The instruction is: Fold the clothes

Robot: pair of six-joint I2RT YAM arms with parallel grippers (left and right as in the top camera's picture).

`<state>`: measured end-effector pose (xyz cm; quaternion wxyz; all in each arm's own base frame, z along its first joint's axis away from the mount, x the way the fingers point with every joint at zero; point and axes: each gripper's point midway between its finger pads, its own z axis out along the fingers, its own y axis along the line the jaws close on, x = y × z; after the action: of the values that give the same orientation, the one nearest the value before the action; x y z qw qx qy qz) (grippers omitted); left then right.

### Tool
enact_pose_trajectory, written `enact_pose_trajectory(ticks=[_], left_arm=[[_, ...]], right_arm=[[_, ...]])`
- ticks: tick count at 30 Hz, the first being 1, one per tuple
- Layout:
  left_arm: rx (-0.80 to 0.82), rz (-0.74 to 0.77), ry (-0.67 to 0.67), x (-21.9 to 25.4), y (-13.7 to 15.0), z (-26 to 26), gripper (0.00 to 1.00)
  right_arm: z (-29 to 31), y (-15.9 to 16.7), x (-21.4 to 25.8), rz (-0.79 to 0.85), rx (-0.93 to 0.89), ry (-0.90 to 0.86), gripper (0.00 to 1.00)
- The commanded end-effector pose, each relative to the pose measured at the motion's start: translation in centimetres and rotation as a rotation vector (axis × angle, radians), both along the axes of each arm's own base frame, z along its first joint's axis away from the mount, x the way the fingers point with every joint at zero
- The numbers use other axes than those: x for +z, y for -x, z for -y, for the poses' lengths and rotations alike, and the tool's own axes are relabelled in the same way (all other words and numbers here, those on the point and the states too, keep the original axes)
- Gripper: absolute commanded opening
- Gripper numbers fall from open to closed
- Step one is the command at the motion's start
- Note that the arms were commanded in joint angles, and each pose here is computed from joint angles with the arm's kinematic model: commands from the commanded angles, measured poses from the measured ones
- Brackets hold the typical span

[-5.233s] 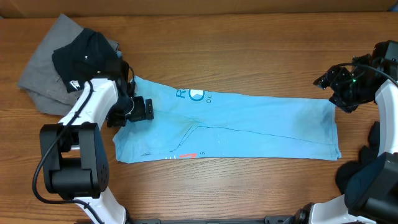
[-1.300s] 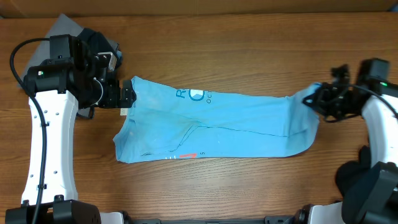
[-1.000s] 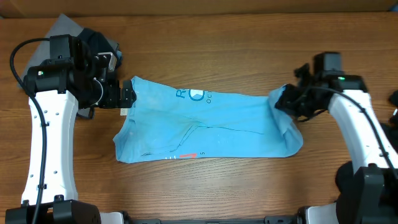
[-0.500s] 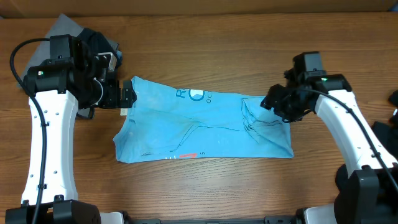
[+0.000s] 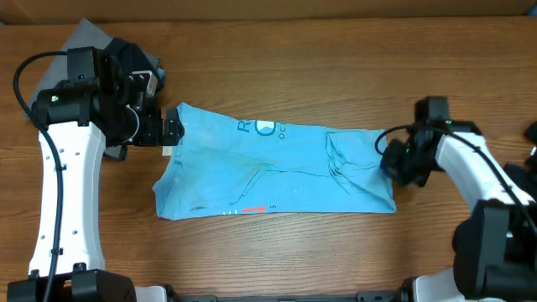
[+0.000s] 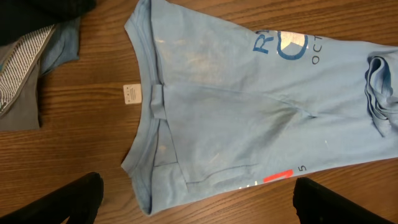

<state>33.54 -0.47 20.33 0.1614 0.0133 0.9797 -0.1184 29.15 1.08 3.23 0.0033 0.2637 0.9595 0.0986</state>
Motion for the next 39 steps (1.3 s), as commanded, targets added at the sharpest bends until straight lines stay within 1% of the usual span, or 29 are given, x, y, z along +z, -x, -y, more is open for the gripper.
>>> enact_pose_trajectory(ticks=[1,5,6,7,10,13,15,18,19,20,22,26,29,31,33,37,39], left_arm=[[-0.01,0.029,0.002,0.9,-0.2,-0.2,1.0],[-0.01,0.033,0.002,0.9,-0.3,-0.2,1.0],[-0.008,0.034,0.002,0.9,-0.3,-0.2,1.0],[-0.006,0.035,0.003,0.9,-0.4,-0.2,1.0],[-0.003,0.035,0.004,0.9,-0.4,-0.2,1.0],[-0.003,0.035,0.003,0.9,-0.4,-0.2,1.0],[-0.003,0.033,0.003,0.9,-0.3,-0.2,1.0],[-0.003,0.031,0.004,0.9,-0.3,-0.2,1.0],[-0.003,0.031,0.004,0.9,-0.3,-0.2,1.0],[-0.003,0.031,0.004,0.9,-0.3,-0.2,1.0],[-0.003,0.031,0.004,0.9,-0.3,-0.2,1.0],[-0.003,0.035,0.003,0.9,-0.4,-0.2,1.0],[-0.003,0.038,0.003,0.9,-0.4,-0.2,1.0],[-0.003,0.037,0.003,0.9,-0.4,-0.2,1.0],[-0.003,0.035,0.004,0.9,-0.4,-0.2,1.0],[0.005,0.032,0.007,0.9,-0.4,-0.2,1.0],[0.011,0.031,0.009,0.9,-0.4,-0.2,1.0]], right_arm=[[-2.1,1.7,-1.2,-0.051,0.026,-0.105,0.04],[-9.0,2.6,1.4,0.03,0.304,-0.438,0.04],[-10.4,3.0,2.2,0.049,0.361,-0.506,0.04],[-11.1,3.3,2.5,0.055,0.39,-0.531,0.04],[-11.0,3.3,2.4,0.054,0.403,-0.489,0.04],[-9.0,1.5,2.2,0.087,0.333,-0.38,0.04],[-7.8,0.0,2.9,0.132,0.286,-0.358,0.04],[-6.0,-2.0,3.8,0.203,0.222,-0.344,0.09],[-5.3,-2.5,4.0,0.224,0.209,-0.338,0.13],[-4.8,-2.8,4.1,0.24,0.205,-0.332,0.16],[-4.1,-2.9,3.9,0.236,0.19,-0.311,0.19],[-2.4,-2.0,2.1,0.16,0.159,-0.177,0.19],[-1.7,-1.1,0.5,0.102,0.096,-0.114,0.15],[-2.3,-0.3,-0.5,0.073,0.081,-0.129,0.13],[-3.8,0.8,-1.3,0.044,0.113,-0.173,0.11],[-7.9,3.8,-1.8,-0.024,0.238,-0.269,0.07],[-9.9,5.3,-1.9,-0.049,0.339,-0.273,0.06]])
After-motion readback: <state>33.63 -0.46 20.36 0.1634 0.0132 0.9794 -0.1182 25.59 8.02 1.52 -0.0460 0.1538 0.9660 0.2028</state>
